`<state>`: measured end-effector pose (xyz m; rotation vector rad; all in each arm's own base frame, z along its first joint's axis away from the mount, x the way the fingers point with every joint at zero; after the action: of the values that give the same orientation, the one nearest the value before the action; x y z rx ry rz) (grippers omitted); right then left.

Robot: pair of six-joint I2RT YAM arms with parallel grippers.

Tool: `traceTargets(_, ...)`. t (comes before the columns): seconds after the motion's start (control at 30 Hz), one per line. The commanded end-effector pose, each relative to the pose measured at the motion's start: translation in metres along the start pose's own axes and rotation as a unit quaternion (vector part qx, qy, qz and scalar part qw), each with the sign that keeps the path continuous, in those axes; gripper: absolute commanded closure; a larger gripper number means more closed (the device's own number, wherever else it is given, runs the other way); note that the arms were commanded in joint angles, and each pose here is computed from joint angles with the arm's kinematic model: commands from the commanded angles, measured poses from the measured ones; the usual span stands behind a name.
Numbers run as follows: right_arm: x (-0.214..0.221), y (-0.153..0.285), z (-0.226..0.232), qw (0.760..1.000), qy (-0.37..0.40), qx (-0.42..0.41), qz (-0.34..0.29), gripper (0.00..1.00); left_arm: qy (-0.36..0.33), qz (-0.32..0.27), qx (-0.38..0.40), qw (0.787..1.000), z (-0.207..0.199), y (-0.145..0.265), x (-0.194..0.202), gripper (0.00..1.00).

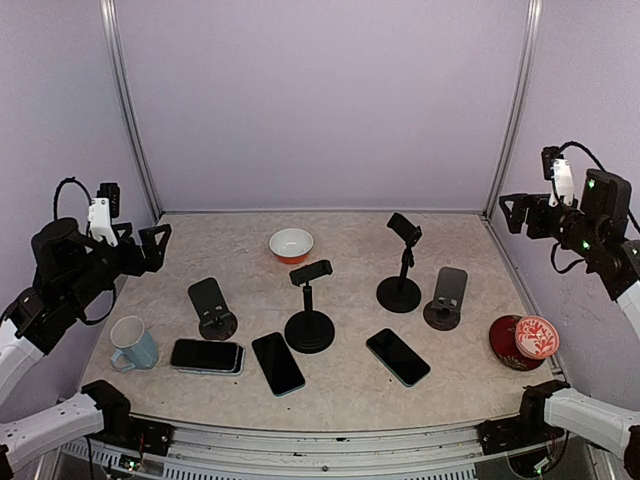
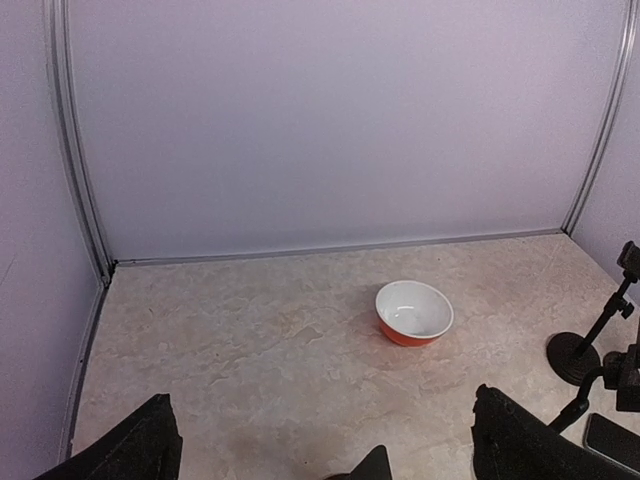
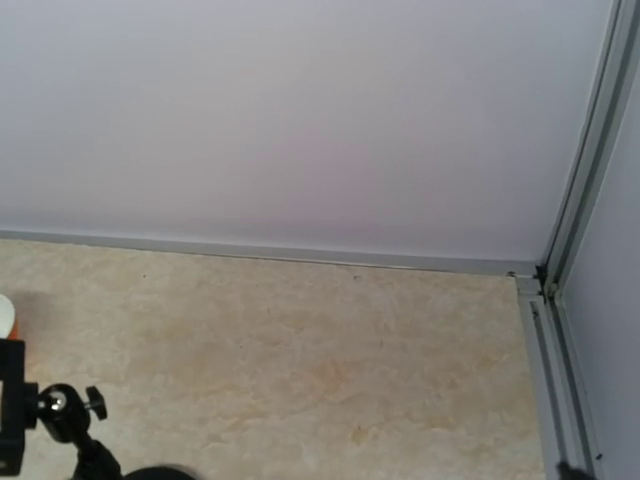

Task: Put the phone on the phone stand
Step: Pick up the phone at the center of the board.

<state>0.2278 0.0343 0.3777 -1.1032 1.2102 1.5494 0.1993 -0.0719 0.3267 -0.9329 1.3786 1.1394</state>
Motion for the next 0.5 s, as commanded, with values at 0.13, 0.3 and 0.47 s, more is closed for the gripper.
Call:
traceTargets(0.13, -0.016, 0.007, 0.022, 0.996, 0.003, -0.083, -0.017, 0.0, 0.012, -0.037, -0.008, 0.999, 0.002, 0.001, -0.005, 0.01)
traceTargets(0.3, -0.015, 0.017, 0.03, 0.991, -0.013, -0.128, -0.04, 0.0, 0.011, -0.037, -0.012, 0.999, 0.002, -0.002, -0.003, 0.01)
traceTargets(0.47, -0.013, 0.015, 0.035, 0.989, -0.009, -0.146, -0.025, 0.0, 0.009, -0.03, -0.014, 0.999, 0.002, -0.006, 0.002, 0.01)
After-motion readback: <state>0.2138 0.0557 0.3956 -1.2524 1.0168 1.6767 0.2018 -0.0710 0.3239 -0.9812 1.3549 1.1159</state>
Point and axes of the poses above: each gripper's point midway between its finger pads, its own y axis back along the fingers, its own z axis along the line the jaws close on, x = y × z, the point moved 7 cm from there along y, back along the fingers, and after that the axes turned 7 degrees about -y, right-handed, at the moved point
